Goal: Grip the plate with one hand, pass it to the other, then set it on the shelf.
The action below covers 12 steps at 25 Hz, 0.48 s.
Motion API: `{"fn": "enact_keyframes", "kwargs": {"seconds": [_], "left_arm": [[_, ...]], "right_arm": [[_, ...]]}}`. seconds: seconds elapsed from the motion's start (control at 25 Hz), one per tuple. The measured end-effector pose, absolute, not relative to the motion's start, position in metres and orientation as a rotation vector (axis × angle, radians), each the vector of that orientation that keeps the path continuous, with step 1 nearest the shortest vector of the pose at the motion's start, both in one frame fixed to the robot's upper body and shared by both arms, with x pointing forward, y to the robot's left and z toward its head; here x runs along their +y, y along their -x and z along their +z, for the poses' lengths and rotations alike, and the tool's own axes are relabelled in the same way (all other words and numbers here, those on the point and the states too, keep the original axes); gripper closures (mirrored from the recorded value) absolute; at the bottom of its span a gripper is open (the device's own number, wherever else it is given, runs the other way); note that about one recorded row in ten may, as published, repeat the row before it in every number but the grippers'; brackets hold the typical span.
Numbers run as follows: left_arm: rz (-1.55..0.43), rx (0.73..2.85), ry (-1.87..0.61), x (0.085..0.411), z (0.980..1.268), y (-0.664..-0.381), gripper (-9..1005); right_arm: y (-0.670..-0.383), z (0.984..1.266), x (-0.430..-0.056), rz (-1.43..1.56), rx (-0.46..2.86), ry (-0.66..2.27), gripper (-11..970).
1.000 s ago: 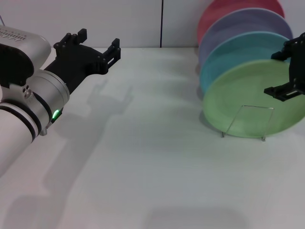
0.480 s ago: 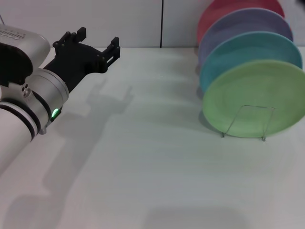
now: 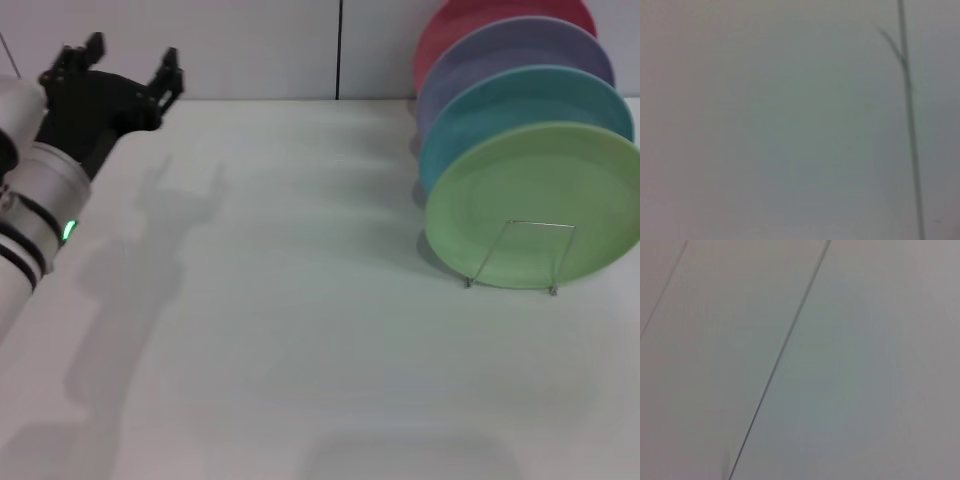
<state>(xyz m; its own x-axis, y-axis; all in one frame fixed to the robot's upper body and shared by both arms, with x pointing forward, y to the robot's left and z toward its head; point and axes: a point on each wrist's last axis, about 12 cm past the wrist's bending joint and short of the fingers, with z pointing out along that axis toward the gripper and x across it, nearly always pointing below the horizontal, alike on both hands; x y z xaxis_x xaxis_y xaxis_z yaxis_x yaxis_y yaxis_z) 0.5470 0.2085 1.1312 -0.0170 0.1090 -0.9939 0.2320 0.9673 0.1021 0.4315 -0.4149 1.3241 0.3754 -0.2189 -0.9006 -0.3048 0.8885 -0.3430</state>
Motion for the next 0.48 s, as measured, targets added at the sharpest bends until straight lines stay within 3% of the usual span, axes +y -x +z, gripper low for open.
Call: {"fn": "enact_keyframes", "kwargs": {"seconds": [0.24, 0.32, 0.36, 0.4, 0.48], "left_arm": [[-0.021, 1.515, -0.18, 0.224, 1.126, -0.544, 216], [-0.002, 1.491, -0.148, 0.228, 1.122, -0.541, 216], [0.007, 1.476, -0.123, 0.231, 1.118, -0.539, 216], [0.011, 1.449, -0.084, 0.235, 1.113, -0.536, 216], [0.017, 1.402, -0.028, 0.241, 1.102, -0.531, 216]], "right_arm": [[-0.355, 1.234, -0.486, 0.082, 0.823, 0.129, 196], [-0.339, 1.201, -0.494, 0.003, 0.754, 0.025, 196], [-0.327, 1.162, -0.492, -0.123, 0.715, -0.086, 196], [-0.327, 1.162, -0.492, -0.123, 0.715, -0.086, 196], [-0.32, 1.129, -0.483, -0.242, 0.716, -0.192, 196]]}}
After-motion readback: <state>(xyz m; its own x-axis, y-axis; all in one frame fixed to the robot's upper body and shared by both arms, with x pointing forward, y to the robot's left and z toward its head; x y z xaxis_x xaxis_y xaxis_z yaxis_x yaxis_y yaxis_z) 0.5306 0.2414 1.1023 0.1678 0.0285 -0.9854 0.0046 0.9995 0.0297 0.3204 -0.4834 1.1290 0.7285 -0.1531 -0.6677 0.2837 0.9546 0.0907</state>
